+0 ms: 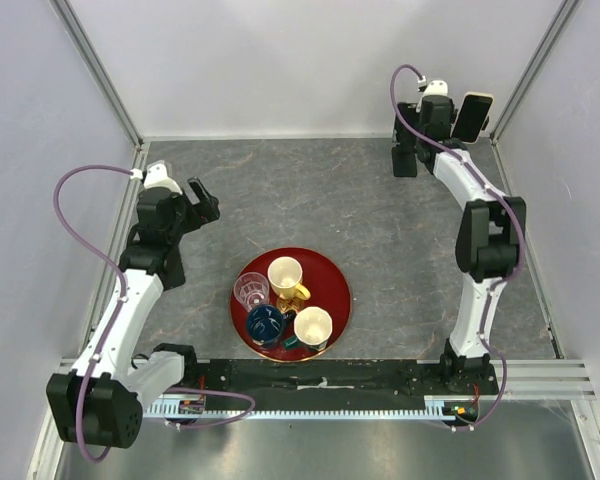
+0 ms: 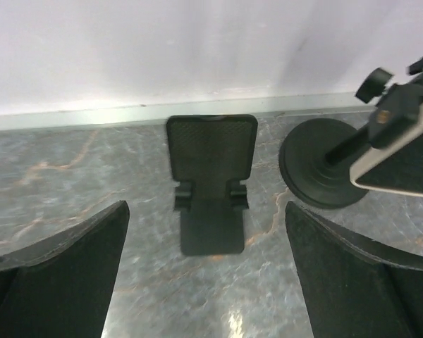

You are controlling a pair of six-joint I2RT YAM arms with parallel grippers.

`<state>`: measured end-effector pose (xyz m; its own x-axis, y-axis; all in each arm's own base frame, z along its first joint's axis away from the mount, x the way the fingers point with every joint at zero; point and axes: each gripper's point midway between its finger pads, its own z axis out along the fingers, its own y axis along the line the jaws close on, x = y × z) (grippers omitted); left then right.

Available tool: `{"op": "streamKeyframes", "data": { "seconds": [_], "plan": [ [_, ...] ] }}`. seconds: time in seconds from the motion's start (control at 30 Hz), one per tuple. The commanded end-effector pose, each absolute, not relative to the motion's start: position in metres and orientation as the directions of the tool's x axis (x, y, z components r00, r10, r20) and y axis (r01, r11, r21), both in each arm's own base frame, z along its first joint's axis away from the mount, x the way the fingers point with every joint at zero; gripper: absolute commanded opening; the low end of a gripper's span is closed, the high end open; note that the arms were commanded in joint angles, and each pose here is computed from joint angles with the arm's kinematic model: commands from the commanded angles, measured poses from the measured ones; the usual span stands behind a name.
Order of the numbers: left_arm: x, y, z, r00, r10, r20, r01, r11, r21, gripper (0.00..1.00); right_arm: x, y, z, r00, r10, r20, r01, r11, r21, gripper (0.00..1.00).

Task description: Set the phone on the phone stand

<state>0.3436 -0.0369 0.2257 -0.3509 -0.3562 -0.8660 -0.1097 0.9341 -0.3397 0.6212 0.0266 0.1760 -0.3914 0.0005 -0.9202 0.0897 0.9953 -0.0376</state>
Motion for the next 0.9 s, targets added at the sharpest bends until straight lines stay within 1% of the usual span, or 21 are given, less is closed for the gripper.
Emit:
{"op": "streamKeyframes", "data": {
  "seconds": [0.0, 0.07, 0.1, 0.13, 0.2, 0.27, 0.33, 0.4, 0.43, 0.5, 0.53, 0.57, 0.6, 0.67, 0.8, 0.83, 0.87],
  "plan": [
    [0.342, -0.011, 0.21, -0.401, -0.33, -0.854, -0.246, 0.937, -0.246, 1.0, 0.582, 0.09, 0.27, -0.234, 0.083, -0.969, -0.041, 0.995, 0.095, 0.98],
    [0.336, -0.004, 0.188, -0.458, -0.401, -0.794, -0.33, 0.905, -0.267, 1.0, 0.572, 0.123, 0.281, -0.204, 0.07, -0.976, -0.134, 0.986, 0.098, 0.98],
    [0.331, -0.002, 0.179, -0.489, -0.414, -0.768, -0.355, 0.899, -0.258, 1.0, 0.565, 0.152, 0.284, -0.203, 0.036, -0.979, -0.22, 0.972, 0.081, 0.98],
    [0.321, 0.006, 0.17, -0.515, -0.423, -0.746, -0.403, 0.887, -0.225, 1.0, 0.563, 0.163, 0.284, -0.207, 0.02, -0.978, -0.247, 0.966, 0.072, 0.98],
    [0.311, 0.022, 0.166, -0.519, -0.43, -0.739, -0.457, 0.87, -0.186, 1.0, 0.554, 0.187, 0.291, -0.213, -0.014, -0.977, -0.302, 0.952, 0.052, 0.98],
    [0.301, 0.049, 0.164, -0.496, -0.433, -0.752, -0.532, 0.837, -0.131, 1.0, 0.545, 0.202, 0.3, -0.202, -0.007, -0.979, -0.364, 0.929, 0.069, 0.98],
    [0.295, 0.066, 0.153, -0.491, -0.428, -0.759, -0.571, 0.816, -0.091, 1.0, 0.535, 0.215, 0.311, -0.187, 0.012, -0.982, -0.438, 0.894, 0.094, 0.98],
    [0.29, 0.083, 0.143, -0.47, -0.474, -0.744, -0.634, 0.768, -0.089, 1.0, 0.528, 0.22, 0.312, -0.184, 0.009, -0.983, -0.476, 0.874, 0.097, 0.98],
    [0.292, 0.084, 0.134, -0.478, -0.506, -0.718, -0.64, 0.76, -0.11, 1.0, 0.523, 0.223, 0.324, -0.147, 0.012, -0.989, -0.5, 0.862, 0.085, 0.98],
    [0.295, 0.101, 0.13, -0.422, -0.574, -0.702, -0.692, 0.704, -0.16, 1.0, 0.516, 0.225, 0.319, -0.112, -0.033, -0.993, -0.546, 0.837, 0.034, 0.98],
    [0.298, 0.104, 0.123, -0.425, -0.607, -0.671, -0.702, 0.689, -0.179, 1.0, 0.512, 0.224, 0.324, -0.084, -0.054, -0.995, -0.556, 0.831, 0.002, 0.98],
    [0.299, 0.115, 0.12, -0.393, -0.648, -0.652, -0.73, 0.651, -0.207, 1.0, 0.51, 0.223, 0.316, -0.071, -0.098, -0.993, -0.565, 0.824, -0.041, 0.98],
    [0.305, 0.119, 0.122, -0.381, -0.663, -0.644, -0.732, 0.642, -0.229, 1.0, 0.508, 0.222, 0.315, -0.062, -0.114, -0.992, -0.568, 0.821, -0.059, 0.98],
    [0.308, 0.134, 0.11, -0.38, -0.678, -0.629, -0.766, 0.612, -0.197, 1.0, 0.505, 0.219, 0.313, -0.046, -0.141, -0.989, -0.569, 0.818, -0.09, 0.98],
    [0.316, 0.158, 0.092, -0.352, -0.683, -0.64, -0.795, 0.579, -0.181, 1.0, 0.498, 0.22, 0.313, -0.009, -0.164, -0.986, -0.593, 0.795, -0.127, 0.98],
    [0.316, 0.159, 0.085, -0.355, -0.693, -0.627, -0.797, 0.575, -0.185, 1.0, 0.492, 0.22, 0.311, -0.003, -0.166, -0.986, -0.601, 0.788, -0.131, 0.98],
    [0.315, 0.163, 0.074, -0.355, -0.718, -0.598, -0.802, 0.563, -0.199, 1.0, 0.49, 0.221, 0.318, 0.039, -0.154, -0.987, -0.602, 0.785, -0.147, 0.98]
  ]
}}
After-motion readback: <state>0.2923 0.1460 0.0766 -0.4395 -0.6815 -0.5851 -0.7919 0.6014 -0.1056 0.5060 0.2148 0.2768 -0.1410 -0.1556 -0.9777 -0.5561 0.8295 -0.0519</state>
